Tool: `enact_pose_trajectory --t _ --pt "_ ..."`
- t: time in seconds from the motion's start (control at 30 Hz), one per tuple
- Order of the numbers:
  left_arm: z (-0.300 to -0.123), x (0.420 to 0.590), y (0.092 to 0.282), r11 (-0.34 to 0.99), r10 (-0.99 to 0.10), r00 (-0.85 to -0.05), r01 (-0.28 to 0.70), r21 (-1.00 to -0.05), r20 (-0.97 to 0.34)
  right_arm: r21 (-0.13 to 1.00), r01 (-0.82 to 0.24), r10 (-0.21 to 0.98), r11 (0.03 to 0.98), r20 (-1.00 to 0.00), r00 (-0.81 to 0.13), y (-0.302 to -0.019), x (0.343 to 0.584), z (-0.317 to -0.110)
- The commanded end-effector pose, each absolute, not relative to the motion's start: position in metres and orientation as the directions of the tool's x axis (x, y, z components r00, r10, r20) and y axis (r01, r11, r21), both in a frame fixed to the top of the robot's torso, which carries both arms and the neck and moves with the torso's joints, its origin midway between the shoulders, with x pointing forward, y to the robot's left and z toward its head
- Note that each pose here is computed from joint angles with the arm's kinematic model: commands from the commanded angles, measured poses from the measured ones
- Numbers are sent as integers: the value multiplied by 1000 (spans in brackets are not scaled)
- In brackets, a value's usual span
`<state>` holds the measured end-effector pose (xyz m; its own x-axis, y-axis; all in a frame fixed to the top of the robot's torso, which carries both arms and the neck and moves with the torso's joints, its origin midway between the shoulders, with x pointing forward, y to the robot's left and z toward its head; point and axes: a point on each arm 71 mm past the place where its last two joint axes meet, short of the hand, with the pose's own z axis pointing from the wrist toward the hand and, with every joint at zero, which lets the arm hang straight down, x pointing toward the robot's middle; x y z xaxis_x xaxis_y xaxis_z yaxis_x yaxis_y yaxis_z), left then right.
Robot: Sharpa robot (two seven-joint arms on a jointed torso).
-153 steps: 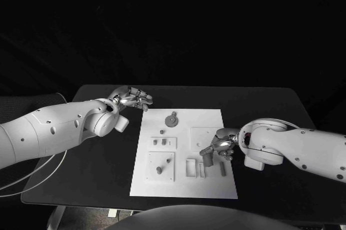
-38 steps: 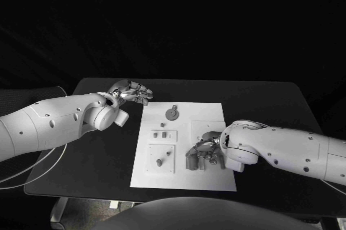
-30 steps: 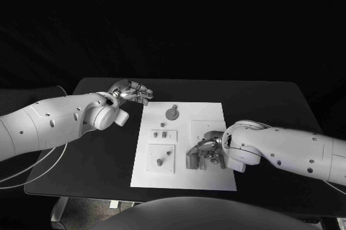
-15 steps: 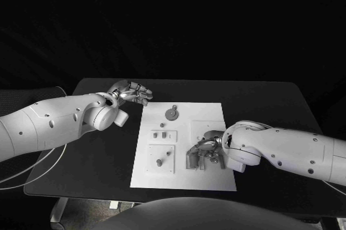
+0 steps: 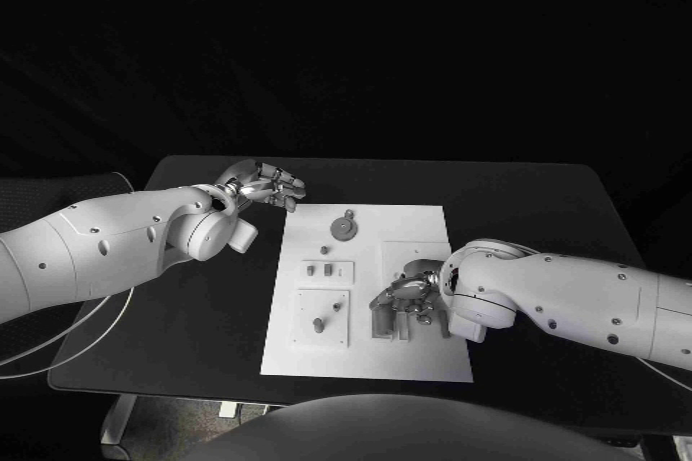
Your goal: Assemble the parts on the task board
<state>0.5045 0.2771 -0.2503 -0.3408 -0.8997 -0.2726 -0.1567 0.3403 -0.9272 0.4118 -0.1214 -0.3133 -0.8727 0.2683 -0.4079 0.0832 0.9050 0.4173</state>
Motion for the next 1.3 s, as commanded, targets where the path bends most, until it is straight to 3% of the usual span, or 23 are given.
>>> enact_pose_trajectory --t 0.03,1.3 --pt "-250 504 275 332 -898 -353 -154 -931 -262 416 62 243 907 -397 -885 -119 410 -314" --pt "-250 504 276 333 -898 -353 -155 -930 -262 381 40 202 924 -396 -896 -120 409 -317"
